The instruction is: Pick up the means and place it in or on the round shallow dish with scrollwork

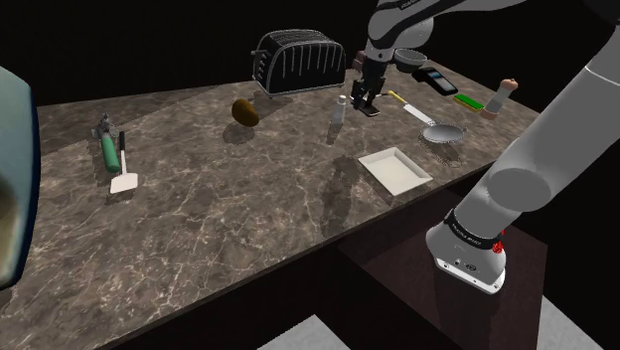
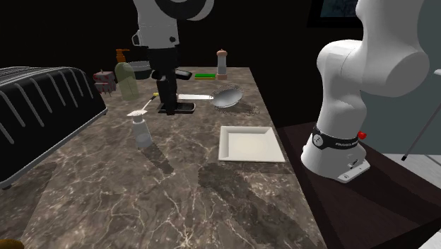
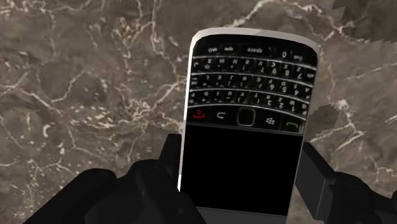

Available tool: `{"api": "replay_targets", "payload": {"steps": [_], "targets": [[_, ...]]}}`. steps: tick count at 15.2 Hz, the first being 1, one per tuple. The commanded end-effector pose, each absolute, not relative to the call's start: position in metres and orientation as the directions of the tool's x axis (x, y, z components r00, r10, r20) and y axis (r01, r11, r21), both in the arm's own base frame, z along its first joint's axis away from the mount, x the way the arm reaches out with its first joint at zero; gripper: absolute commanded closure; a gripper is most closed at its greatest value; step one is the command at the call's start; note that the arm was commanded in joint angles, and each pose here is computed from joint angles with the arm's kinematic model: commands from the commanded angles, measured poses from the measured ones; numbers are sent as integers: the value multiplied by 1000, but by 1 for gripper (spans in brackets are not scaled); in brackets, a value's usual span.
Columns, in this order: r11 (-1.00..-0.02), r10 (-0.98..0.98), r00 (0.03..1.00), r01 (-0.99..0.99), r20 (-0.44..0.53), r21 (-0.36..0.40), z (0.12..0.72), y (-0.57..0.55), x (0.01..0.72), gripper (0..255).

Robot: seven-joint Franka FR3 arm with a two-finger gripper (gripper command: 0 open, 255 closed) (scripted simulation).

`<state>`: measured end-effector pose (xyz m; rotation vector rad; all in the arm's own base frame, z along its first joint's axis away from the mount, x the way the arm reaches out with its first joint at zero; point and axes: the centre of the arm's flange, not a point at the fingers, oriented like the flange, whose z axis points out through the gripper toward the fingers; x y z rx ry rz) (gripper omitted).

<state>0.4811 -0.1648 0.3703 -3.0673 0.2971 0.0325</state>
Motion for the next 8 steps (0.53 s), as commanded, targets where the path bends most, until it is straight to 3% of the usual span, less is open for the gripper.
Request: {"api": "replay_targets", "payload": {"steps": [1, 8], "targets": [[-980, -191, 981, -192, -27, -58, 371, -178, 468, 255], [-980, -191, 981, -192, -27, -58, 373, -243, 403, 255]]}}
